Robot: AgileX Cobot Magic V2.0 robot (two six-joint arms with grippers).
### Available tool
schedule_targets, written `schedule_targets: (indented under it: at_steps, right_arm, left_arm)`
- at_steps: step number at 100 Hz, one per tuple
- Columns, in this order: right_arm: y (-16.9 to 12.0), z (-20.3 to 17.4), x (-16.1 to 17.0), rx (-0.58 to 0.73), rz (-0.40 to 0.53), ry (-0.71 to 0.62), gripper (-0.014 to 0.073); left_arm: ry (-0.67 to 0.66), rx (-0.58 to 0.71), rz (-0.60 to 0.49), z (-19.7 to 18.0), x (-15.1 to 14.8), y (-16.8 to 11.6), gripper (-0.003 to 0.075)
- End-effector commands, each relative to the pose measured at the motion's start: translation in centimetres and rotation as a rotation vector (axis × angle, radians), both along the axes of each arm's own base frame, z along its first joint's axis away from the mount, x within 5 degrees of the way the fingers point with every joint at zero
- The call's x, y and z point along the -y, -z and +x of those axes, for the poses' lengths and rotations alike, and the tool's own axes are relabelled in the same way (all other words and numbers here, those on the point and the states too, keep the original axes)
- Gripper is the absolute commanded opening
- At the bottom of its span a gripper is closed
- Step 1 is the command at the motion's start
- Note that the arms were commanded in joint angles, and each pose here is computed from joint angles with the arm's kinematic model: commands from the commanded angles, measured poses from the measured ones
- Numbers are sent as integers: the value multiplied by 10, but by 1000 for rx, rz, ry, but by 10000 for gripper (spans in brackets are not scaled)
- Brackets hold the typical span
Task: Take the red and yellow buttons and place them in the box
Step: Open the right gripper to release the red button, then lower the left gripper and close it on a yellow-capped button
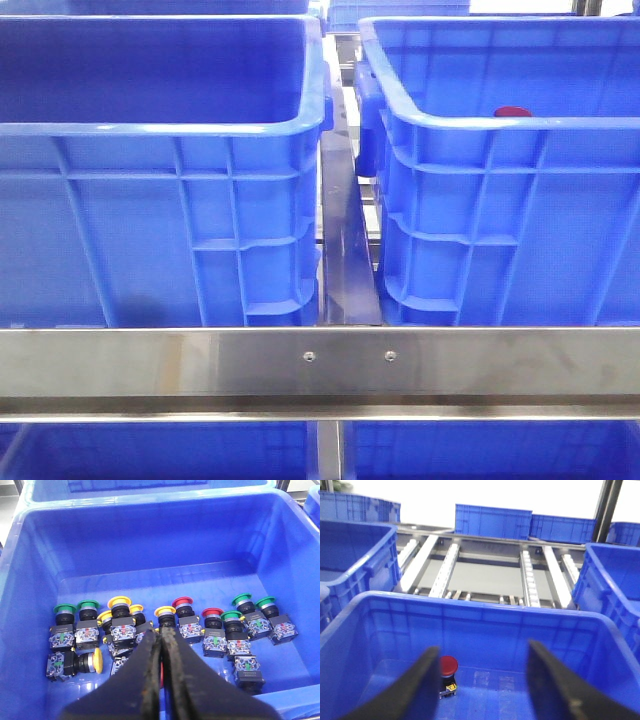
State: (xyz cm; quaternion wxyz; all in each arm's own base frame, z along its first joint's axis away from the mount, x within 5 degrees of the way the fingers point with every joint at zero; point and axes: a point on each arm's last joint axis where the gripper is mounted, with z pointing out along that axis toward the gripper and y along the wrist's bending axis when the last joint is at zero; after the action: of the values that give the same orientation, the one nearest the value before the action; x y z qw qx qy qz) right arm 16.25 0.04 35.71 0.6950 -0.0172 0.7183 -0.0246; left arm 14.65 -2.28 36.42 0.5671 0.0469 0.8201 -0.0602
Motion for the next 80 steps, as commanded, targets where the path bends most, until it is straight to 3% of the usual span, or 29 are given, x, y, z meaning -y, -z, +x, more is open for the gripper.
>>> schedule_targets:
  at_steps: [1,21,43,53,69,80]
  right_arm:
    - [-10,-17,-1,69,90,-15,237]
    - [-9,-36,-1,118,91,-17,-71]
    - [-9,-36,-1,119,90,-22,-68]
    - [-9,-36,-1,119,90,-22,-68]
    - [-9,-36,-1,119,90,-22,-68]
    - [-9,-36,-1,119,90,-22,-68]
  left_arm:
    - [-8,106,-33,0,0,-16,-19]
    - [-8,106,-33,0,0,-16,-19]
    - [-8,104,-32,0,0,-16,8]
    - [-8,104,-32,0,0,-16,125]
    - [-8,104,-32,1,0,-16,459]
    - [-8,88,-30,5,0,-14,559]
